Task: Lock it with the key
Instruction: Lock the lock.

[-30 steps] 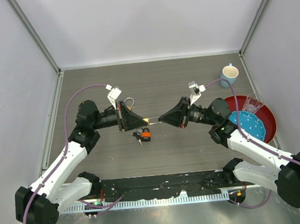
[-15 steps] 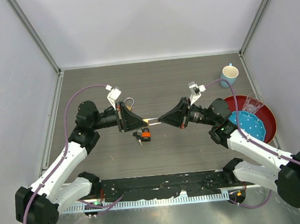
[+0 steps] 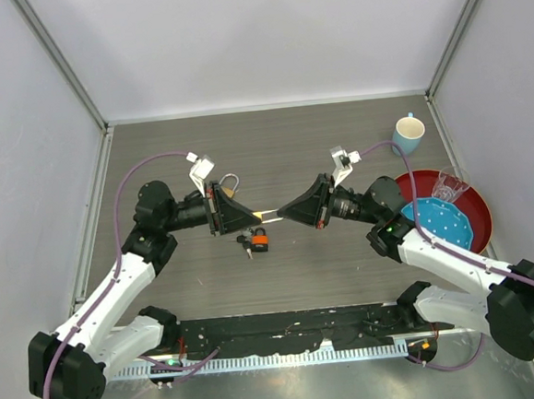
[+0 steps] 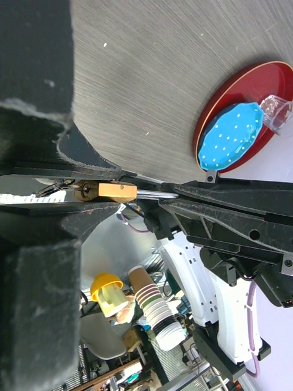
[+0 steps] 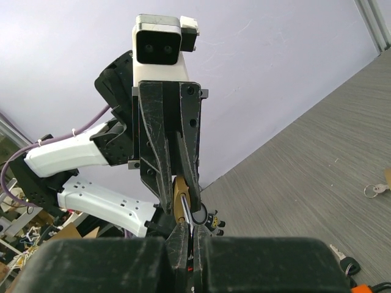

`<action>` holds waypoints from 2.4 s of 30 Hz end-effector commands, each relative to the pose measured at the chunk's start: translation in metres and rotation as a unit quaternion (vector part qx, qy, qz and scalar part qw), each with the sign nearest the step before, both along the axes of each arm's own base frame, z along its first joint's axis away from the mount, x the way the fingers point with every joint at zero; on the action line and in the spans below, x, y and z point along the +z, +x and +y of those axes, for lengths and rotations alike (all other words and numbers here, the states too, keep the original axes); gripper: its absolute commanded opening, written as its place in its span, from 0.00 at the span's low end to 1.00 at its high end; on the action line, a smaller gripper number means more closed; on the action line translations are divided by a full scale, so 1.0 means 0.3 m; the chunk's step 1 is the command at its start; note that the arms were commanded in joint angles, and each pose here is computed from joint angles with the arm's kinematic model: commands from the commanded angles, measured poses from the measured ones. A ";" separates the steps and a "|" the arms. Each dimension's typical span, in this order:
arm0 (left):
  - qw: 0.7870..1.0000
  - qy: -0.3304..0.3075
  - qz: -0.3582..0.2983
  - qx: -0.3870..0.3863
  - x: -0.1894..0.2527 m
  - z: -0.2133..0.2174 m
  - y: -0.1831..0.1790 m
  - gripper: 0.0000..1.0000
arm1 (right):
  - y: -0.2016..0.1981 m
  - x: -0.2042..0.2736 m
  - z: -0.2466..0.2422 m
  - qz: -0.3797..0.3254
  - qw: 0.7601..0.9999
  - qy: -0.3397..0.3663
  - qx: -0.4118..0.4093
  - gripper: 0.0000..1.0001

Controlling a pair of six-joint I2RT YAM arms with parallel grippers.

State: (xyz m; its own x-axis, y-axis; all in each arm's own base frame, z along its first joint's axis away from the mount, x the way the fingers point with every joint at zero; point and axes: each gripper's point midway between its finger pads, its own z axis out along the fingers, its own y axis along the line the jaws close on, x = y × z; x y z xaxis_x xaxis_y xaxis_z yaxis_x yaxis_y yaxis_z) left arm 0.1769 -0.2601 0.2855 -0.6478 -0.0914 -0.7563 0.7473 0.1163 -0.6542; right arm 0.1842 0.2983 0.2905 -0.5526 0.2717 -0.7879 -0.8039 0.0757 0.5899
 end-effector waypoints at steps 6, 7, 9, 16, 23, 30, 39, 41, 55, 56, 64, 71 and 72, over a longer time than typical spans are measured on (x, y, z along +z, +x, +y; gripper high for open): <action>0.999 -0.018 -0.027 -0.006 0.017 -0.038 0.012 0.00 | -0.038 0.091 0.057 -0.037 0.999 0.033 0.024 0.02; 0.999 -0.022 -0.032 -0.008 0.024 -0.042 0.011 0.00 | -0.040 0.086 0.067 -0.035 0.999 0.031 0.027 0.02; 0.999 -0.022 -0.028 -0.010 0.023 -0.053 0.008 0.00 | -0.039 0.079 0.078 -0.036 0.999 0.028 0.029 0.02; 1.000 -0.006 -0.025 -0.017 0.003 -0.061 -0.004 0.00 | -0.034 0.070 0.088 -0.041 0.999 0.014 0.020 0.02; 0.998 0.055 -0.027 -0.003 -0.059 -0.028 -0.013 0.00 | 0.003 0.098 0.074 -0.060 0.998 -0.029 -0.009 0.01; 0.998 0.055 -0.005 -0.020 -0.088 -0.031 -0.036 0.00 | 0.053 0.148 0.069 -0.072 0.996 -0.052 -0.020 0.02; 0.999 0.033 0.013 -0.037 -0.111 -0.059 -0.076 0.00 | 0.111 0.222 0.128 -0.060 0.997 -0.039 0.001 0.02; 0.999 0.024 0.012 -0.040 -0.110 -0.073 -0.080 0.00 | 0.123 0.223 0.144 -0.051 0.998 -0.031 0.006 0.02; 0.998 0.005 -0.005 0.064 -0.076 -0.065 0.007 0.00 | 0.142 0.180 0.066 -0.057 0.994 -0.052 -0.072 0.46; 0.998 -0.002 -0.011 0.068 -0.062 -0.061 0.008 0.00 | 0.147 0.170 0.059 -0.055 0.994 -0.054 -0.079 0.49; 0.998 -0.018 -0.019 0.057 -0.038 -0.064 -0.005 0.00 | 0.142 0.150 0.044 -0.047 0.995 -0.056 -0.069 0.72; 0.998 -0.026 -0.021 0.044 -0.020 -0.070 -0.016 0.00 | 0.091 0.079 0.088 -0.026 0.999 -0.048 0.003 0.69; 0.999 -0.027 -0.020 0.043 -0.020 -0.070 -0.016 0.00 | 0.086 0.076 0.092 -0.018 0.999 -0.045 0.009 0.68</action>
